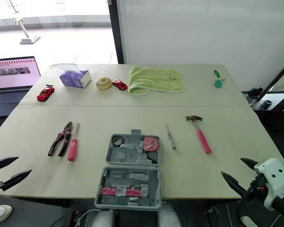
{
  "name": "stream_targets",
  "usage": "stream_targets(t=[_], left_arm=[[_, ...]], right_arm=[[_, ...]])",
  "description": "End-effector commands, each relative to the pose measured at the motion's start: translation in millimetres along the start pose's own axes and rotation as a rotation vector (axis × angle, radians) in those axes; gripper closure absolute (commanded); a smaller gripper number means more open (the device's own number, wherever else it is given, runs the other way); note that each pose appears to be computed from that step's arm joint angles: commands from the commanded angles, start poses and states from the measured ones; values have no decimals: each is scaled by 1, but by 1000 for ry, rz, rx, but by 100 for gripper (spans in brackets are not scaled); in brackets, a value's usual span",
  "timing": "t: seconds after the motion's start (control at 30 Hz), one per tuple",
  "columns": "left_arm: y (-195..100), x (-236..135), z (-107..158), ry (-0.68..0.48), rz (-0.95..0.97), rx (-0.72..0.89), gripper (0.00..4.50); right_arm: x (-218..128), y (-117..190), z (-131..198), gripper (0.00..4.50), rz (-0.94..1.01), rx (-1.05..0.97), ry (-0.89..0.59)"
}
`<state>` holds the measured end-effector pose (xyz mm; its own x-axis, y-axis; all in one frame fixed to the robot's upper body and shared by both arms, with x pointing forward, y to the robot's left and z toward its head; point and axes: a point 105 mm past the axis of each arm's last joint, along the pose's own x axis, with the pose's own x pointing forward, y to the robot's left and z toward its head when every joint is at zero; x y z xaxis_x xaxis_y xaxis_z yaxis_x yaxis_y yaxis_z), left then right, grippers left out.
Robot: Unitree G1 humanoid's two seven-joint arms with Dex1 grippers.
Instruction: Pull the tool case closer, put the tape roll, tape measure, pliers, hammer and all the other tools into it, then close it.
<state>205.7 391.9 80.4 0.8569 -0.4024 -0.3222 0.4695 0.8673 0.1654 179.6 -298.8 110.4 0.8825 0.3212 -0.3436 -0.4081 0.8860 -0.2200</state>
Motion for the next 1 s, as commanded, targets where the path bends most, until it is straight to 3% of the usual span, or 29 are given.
stream_targets(t=[0.03,0.2,0.43,0.53,0.67,0.8,1.0], left_arm=[[3,9,14,-45,38,6,0],[-7,44,33,-121,105,-133,0],[14,86,45,37,328,-243,0],[9,106,53,126,299,-224,0],[12,115,57,210,298,-306,0],[12,124,67,243,242,-272,0],[11,142,53,330,182,-196,0]], right_arm=[[5,6,22,2,21,-47,-67],[34,45,72,2,206,-43,-173],[61,87,112,2,424,-90,-221],[67,107,126,2,529,-125,-233],[67,121,131,2,606,-161,-211],[66,131,133,2,661,-173,-206],[71,140,138,2,708,-211,-212]])
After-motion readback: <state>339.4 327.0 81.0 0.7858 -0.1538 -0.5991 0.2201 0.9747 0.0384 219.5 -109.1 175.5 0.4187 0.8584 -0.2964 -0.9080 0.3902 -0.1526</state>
